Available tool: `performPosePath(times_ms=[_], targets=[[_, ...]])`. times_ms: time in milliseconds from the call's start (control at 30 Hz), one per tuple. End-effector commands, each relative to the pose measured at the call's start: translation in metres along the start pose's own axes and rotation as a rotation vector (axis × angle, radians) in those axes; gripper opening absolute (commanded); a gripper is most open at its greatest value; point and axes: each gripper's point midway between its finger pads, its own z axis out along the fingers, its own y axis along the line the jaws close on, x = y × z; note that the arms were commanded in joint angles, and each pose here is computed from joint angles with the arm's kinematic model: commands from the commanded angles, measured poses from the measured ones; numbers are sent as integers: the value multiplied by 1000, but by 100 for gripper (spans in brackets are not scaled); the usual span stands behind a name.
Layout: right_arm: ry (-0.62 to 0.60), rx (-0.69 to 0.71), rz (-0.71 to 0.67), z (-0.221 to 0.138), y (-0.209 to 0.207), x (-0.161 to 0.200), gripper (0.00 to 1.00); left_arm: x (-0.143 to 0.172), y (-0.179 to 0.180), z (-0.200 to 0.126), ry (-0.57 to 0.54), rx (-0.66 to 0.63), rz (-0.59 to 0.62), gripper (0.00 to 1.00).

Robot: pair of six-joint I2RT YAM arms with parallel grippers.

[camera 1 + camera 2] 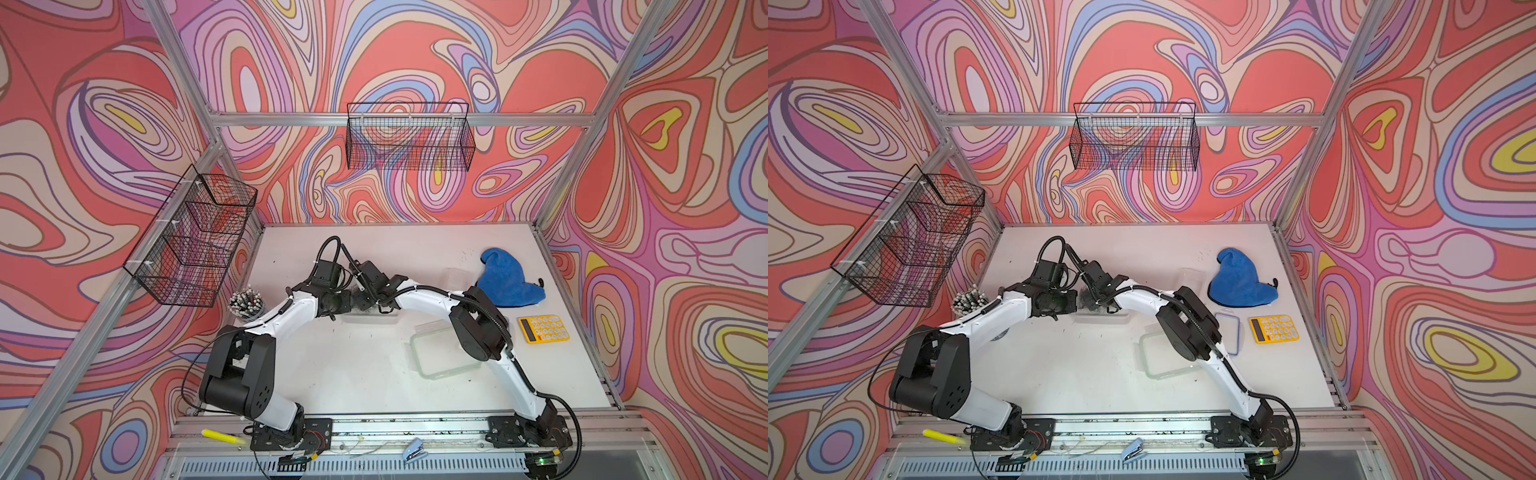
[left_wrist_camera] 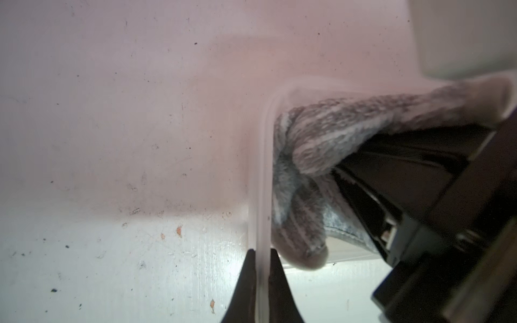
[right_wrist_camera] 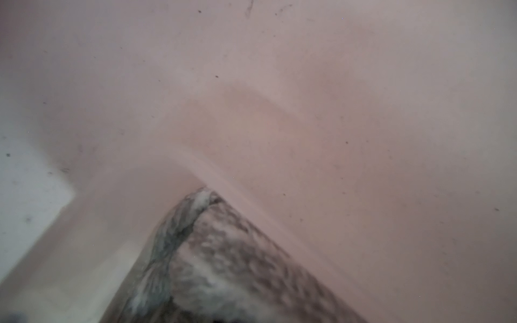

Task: Wipe the insides of the lunch boxes
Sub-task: Wipe the dirt inside the lunch box.

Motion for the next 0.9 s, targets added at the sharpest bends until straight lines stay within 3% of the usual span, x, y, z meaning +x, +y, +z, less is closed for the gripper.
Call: performPosePath(times_ms=[0,300,633,867], targets=[[111,269,9,-12,-87,26,0,17,15,-6,85,-83,1,0],[331,302,-85,-29,-100,60,0,-4,21,-6,-2,-124,-67,0],[612,-23,-56,-58,-47,112,0,-36,16,-7,-134,-79,-180,0],[725,-223,-43,-78,-8,141,0,-51,16,-5,-185,-61,-244,0]])
